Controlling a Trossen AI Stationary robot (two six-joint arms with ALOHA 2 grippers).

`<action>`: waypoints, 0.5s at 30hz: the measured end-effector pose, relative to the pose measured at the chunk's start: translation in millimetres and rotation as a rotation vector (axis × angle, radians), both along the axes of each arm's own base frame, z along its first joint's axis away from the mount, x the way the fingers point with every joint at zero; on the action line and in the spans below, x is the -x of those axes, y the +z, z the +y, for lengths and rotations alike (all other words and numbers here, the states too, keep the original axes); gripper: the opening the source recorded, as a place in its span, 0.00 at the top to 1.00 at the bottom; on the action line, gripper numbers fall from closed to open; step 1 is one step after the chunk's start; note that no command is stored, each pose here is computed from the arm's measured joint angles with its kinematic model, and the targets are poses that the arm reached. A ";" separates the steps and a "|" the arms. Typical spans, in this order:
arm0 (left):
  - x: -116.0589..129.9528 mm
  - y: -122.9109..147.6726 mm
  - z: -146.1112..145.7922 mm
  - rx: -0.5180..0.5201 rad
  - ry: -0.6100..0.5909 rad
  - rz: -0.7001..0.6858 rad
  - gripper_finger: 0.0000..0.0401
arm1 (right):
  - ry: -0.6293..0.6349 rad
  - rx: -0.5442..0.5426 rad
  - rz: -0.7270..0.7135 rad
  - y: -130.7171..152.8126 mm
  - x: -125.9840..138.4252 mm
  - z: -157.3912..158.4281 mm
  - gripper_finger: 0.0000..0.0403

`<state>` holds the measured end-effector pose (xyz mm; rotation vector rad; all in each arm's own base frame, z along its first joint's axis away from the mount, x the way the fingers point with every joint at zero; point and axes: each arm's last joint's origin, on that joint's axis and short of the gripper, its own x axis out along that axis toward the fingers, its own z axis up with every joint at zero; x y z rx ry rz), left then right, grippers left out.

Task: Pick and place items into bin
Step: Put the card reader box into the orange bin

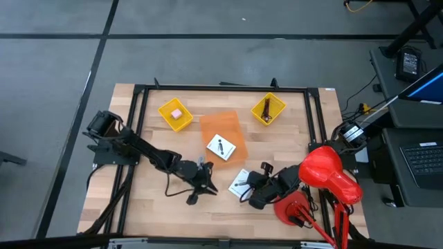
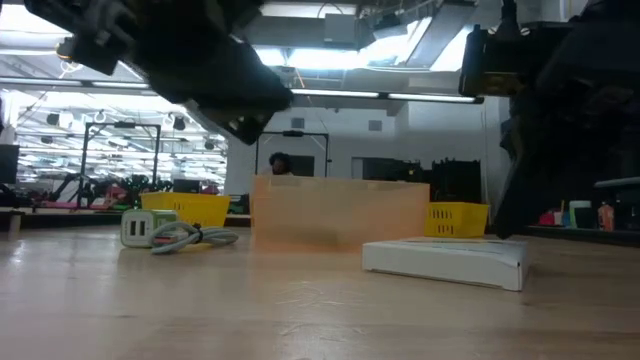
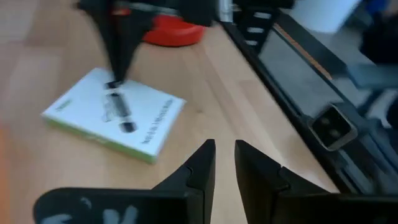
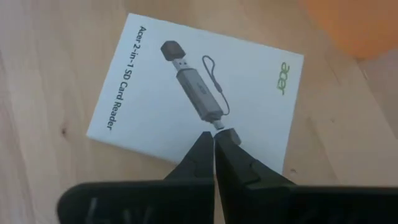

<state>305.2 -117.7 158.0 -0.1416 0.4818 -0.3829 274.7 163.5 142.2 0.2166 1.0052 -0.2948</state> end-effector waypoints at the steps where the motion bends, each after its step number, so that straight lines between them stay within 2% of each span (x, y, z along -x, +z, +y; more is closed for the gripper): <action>1: 0.9 0.1 -2.1 -0.009 -0.015 -0.004 0.87 | 0.000 0.000 0.000 0.0 0.1 0.1 1.00; 9: 1.7 -0.1 -4.3 -0.048 -0.005 -0.020 0.90 | -0.020 0.045 -0.022 0.2 -0.9 -2.8 1.00; 15: 1.6 -0.3 -3.6 -0.090 -0.005 -0.035 0.91 | 0.032 0.090 -0.001 -6.7 1.3 -9.1 1.00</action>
